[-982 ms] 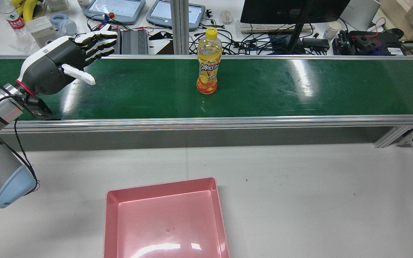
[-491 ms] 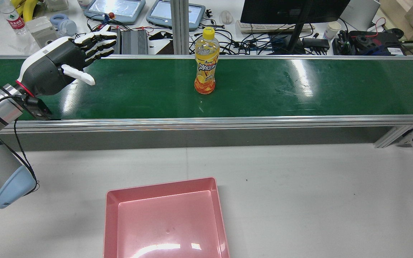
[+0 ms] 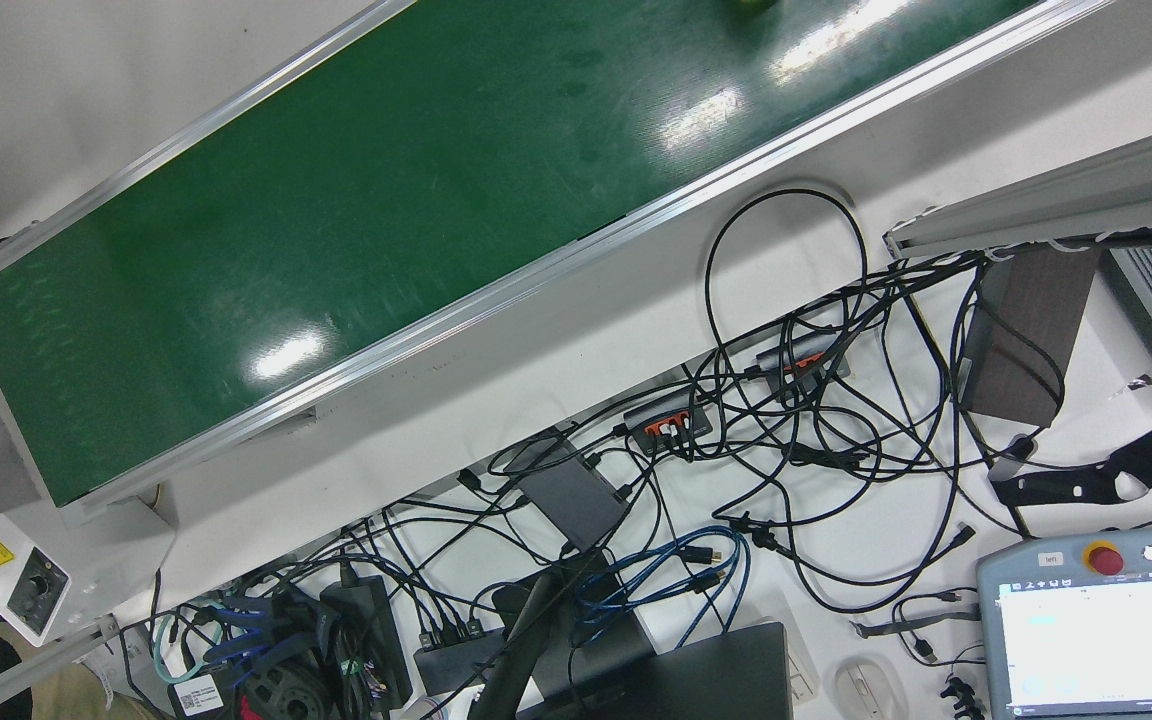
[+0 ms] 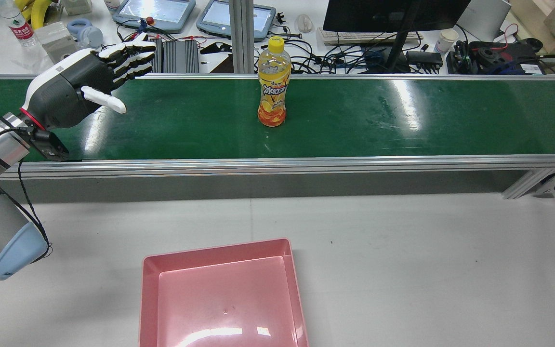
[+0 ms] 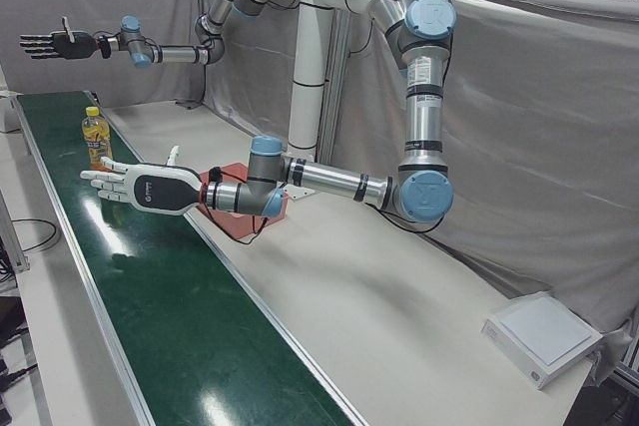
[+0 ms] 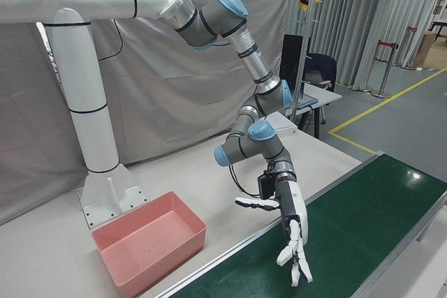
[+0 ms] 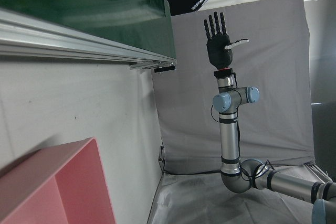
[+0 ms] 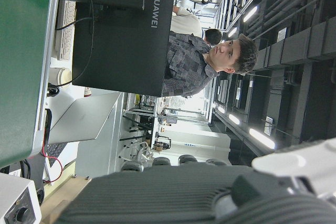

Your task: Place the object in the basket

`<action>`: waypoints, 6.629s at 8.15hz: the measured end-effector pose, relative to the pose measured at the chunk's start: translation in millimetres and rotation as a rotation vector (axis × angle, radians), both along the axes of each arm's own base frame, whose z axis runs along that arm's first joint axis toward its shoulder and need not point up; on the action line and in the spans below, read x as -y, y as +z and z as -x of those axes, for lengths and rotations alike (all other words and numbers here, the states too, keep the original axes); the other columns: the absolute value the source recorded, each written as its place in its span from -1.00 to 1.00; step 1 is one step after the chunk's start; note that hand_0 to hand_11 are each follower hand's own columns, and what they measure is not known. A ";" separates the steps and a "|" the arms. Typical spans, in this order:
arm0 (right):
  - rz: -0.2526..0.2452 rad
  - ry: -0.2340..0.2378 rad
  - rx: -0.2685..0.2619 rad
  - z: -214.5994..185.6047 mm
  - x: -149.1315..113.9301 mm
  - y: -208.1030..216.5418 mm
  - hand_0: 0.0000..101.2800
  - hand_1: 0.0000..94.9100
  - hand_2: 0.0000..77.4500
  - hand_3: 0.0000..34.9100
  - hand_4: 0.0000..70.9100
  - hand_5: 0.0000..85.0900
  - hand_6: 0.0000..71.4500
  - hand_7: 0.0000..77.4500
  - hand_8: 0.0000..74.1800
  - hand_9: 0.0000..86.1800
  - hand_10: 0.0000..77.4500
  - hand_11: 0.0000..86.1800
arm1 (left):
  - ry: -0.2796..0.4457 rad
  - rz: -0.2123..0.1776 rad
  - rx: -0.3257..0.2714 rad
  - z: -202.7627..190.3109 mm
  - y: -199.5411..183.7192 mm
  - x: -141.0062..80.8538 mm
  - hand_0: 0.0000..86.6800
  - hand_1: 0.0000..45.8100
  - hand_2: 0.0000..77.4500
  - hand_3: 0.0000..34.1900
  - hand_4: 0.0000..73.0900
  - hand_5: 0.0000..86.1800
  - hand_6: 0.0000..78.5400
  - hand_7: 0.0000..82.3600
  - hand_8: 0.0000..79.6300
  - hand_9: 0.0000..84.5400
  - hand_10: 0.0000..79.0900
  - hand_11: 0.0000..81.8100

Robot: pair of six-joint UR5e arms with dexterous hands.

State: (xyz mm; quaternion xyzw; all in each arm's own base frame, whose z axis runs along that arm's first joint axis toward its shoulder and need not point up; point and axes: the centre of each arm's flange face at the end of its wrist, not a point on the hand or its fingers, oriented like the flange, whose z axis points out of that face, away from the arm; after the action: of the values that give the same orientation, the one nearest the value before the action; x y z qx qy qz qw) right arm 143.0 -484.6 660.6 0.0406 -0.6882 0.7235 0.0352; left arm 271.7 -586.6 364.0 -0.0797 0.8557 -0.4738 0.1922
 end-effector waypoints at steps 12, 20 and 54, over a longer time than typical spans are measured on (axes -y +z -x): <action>-0.006 0.001 0.000 -0.5 0.3 -3.2 -1.00 -1.00 -0.99 -1.00 -1.00 -1.00 -1.00 -0.99 -1.00 -1.00 -1.00 -1.00 | -0.016 0.030 -0.009 -3.2 -20.8 -1.6 0.21 -0.43 -1.00 -0.81 -0.64 -0.54 -0.99 -0.99 -0.82 -0.83 -0.86 -0.73; -0.005 0.001 0.000 -0.5 0.2 -2.6 -0.99 -1.00 -0.99 -1.00 -1.00 -1.00 -1.00 -0.99 -1.00 -1.00 -1.00 -1.00 | -0.058 0.045 -0.032 -37.3 -46.9 6.8 0.21 -0.43 -1.00 -0.88 -0.64 -0.61 -0.99 -0.99 -0.79 -0.78 -0.85 -0.75; -0.005 0.001 0.000 -0.5 0.2 -2.6 -0.99 -1.00 -0.99 -1.00 -1.00 -1.00 -1.00 -0.99 -1.00 -1.00 -1.00 -1.00 | 0.223 -0.032 -0.075 -128.6 -155.3 -101.8 0.24 -0.67 0.35 -1.00 0.49 0.11 0.65 0.25 0.75 0.29 0.59 0.35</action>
State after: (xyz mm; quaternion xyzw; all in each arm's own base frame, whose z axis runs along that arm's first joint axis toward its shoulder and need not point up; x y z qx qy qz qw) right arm 143.5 -484.8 658.1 0.0410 -0.6901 0.7217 0.0346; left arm 400.4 -484.8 208.6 -0.1887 0.8555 -0.4326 0.2129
